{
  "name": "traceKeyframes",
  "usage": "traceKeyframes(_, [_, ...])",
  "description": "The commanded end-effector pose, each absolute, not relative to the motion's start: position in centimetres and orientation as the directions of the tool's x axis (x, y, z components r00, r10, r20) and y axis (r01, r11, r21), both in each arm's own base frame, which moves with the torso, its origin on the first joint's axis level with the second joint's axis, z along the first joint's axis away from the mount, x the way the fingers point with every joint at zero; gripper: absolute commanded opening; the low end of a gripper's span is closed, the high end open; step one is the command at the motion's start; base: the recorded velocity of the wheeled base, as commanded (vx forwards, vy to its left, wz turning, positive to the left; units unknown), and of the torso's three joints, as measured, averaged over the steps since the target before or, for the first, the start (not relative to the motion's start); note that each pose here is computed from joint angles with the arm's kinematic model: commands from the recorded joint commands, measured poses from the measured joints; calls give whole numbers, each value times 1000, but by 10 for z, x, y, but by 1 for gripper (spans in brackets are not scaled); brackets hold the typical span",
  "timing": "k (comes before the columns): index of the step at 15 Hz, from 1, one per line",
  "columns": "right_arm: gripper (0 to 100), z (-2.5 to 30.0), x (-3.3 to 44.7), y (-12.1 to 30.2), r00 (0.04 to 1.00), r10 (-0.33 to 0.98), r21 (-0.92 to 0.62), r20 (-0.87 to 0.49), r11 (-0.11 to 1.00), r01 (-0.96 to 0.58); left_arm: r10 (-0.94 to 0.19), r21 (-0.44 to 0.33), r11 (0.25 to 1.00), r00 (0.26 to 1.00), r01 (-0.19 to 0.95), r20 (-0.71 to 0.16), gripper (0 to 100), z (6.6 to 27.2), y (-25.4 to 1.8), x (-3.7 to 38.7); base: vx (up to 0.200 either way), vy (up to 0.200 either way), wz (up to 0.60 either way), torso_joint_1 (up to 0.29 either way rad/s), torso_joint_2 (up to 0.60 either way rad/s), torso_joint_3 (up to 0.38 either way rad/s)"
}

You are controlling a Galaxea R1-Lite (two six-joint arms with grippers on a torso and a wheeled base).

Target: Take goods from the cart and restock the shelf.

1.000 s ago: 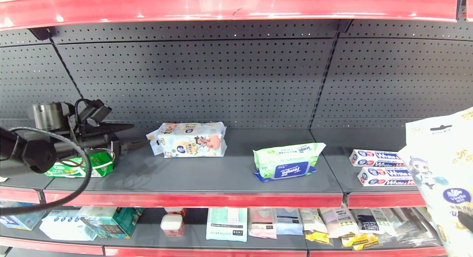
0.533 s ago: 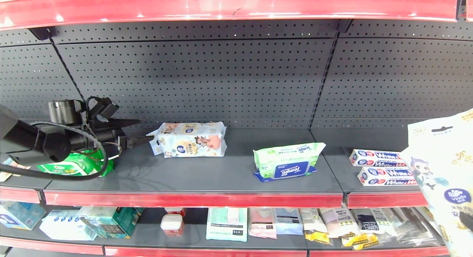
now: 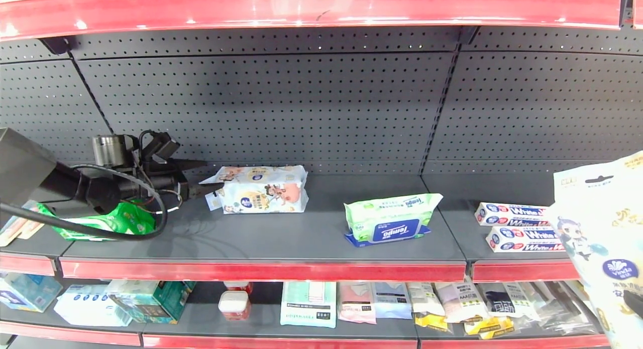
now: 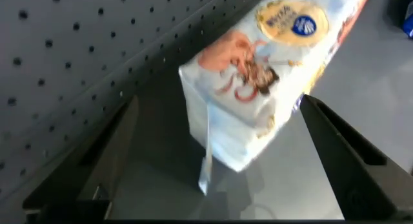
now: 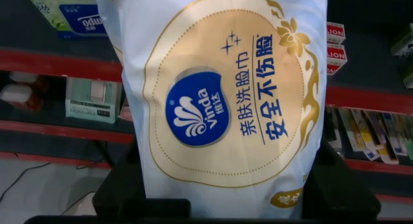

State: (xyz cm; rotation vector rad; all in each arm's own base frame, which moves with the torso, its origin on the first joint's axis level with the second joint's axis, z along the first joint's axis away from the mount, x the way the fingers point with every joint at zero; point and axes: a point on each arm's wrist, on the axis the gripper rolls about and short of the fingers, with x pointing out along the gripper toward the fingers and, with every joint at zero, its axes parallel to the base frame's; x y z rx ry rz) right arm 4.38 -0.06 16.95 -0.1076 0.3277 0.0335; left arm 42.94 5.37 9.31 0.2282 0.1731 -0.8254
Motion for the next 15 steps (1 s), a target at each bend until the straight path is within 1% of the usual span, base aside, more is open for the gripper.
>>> traceKeyframes(1, [0,169,44,-1,946,16,-100,-325,994,-51,-712,134,650,661,748,-239,100,87,51,438,0,0,0,0,0,0])
traceKeyframes(3, [0,169,44,-1,945,16,-100,-326,994,-51,-717,112,645,650,756,-253,100,84,48,438,0,0,0,0,0,0])
traceKeyframes(5, [0,168,44,-1,945,16,-100,-328,994,-51,-738,102,623,627,775,-249,100,81,43,441,0,0,0,0,0,0])
traceKeyframes(8, [0,168,45,-1,943,5,-103,-332,994,-42,-741,114,620,627,777,-242,100,78,42,451,0,0,0,0,0,0])
traceKeyframes(11, [0,168,46,-1,941,4,-103,-338,994,-41,-751,100,608,612,787,-249,100,70,37,454,0,0,0,0,0,0])
traceKeyframes(13, [0,169,46,-1,942,2,-103,-337,994,-39,-768,100,588,593,803,-242,100,68,30,458,0,0,0,0,0,0])
traceKeyframes(15, [0,169,46,-1,941,4,-105,-338,994,-42,-774,115,580,589,807,-232,100,70,26,464,0,0,0,0,0,0])
